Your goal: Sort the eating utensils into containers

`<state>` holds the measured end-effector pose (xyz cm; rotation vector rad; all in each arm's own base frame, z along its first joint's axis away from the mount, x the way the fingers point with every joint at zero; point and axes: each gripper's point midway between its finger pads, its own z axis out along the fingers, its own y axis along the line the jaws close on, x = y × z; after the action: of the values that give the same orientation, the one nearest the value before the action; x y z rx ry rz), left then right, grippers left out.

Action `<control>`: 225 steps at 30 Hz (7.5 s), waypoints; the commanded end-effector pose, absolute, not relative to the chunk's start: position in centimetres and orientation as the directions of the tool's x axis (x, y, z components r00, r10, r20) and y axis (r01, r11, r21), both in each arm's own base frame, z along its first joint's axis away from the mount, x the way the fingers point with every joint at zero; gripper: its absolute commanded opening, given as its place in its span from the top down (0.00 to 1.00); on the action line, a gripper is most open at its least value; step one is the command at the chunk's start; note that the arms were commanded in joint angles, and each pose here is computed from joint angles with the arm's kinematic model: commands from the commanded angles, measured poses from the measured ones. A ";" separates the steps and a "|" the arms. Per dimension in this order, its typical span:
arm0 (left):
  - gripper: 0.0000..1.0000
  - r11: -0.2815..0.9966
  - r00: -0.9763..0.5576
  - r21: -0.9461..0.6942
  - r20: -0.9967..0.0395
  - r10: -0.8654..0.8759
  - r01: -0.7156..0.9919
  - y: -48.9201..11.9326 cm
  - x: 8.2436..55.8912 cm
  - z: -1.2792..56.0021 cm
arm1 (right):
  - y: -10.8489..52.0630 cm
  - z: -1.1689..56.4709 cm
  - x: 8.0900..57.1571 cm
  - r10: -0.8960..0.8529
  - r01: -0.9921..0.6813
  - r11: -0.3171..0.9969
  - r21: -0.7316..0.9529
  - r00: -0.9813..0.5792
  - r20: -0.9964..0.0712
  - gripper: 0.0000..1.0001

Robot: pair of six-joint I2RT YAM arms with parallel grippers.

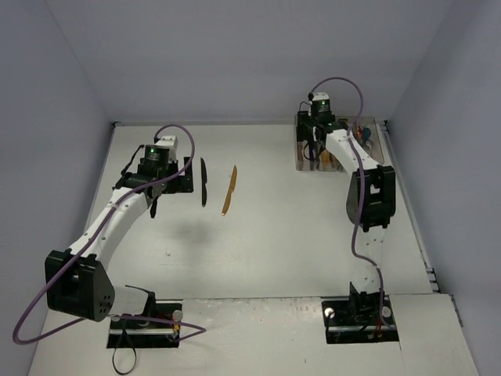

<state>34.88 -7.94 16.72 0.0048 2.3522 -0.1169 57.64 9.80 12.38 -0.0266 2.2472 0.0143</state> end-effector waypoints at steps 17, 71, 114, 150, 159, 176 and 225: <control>0.31 0.994 -0.812 -0.110 -0.582 -0.047 0.021 -14.1 40.5 13.0 | 8.2 22.8 40.4 0.155 0.002 0.985 0.174 -0.464 -0.872 0.39; 1.00 0.943 -0.817 -0.332 -0.539 -0.206 -0.019 -18.0 46.5 13.2 | 19.8 22.6 33.0 0.151 -0.385 0.844 0.375 -0.501 -0.853 0.33; 1.00 0.572 -0.674 -0.750 -0.613 -0.414 0.331 -31.1 39.0 29.1 | 30.8 23.0 37.1 0.140 -0.481 0.805 0.347 -0.415 -0.899 0.87; 0.21 0.981 -0.634 -0.152 -0.772 -0.043 0.119 -11.7 34.3 21.3 | 11.2 15.9 54.9 0.018 -0.073 0.996 0.056 -0.447 -0.895 1.00; 0.21 0.984 -0.665 -0.137 -0.746 -0.025 0.117 -11.0 32.3 19.7 | 9.9 11.8 58.6 0.019 -0.050 0.997 0.050 -0.486 -0.874 1.00; 0.21 0.978 -0.731 -0.171 -0.682 -0.028 0.122 -14.4 33.7 17.5 | 9.6 17.1 56.6 0.023 -0.059 0.997 0.053 -0.428 -0.903 0.53; 0.63 0.990 -0.904 0.030 -0.404 0.140 0.140 -22.9 42.3 2.5 | 10.8 16.4 36.3 0.150 -0.115 0.964 0.242 -0.515 -0.844 0.38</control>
<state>42.53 -22.77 2.98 0.1867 2.6947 -0.0286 35.87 10.53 14.56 0.0272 2.1615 0.3078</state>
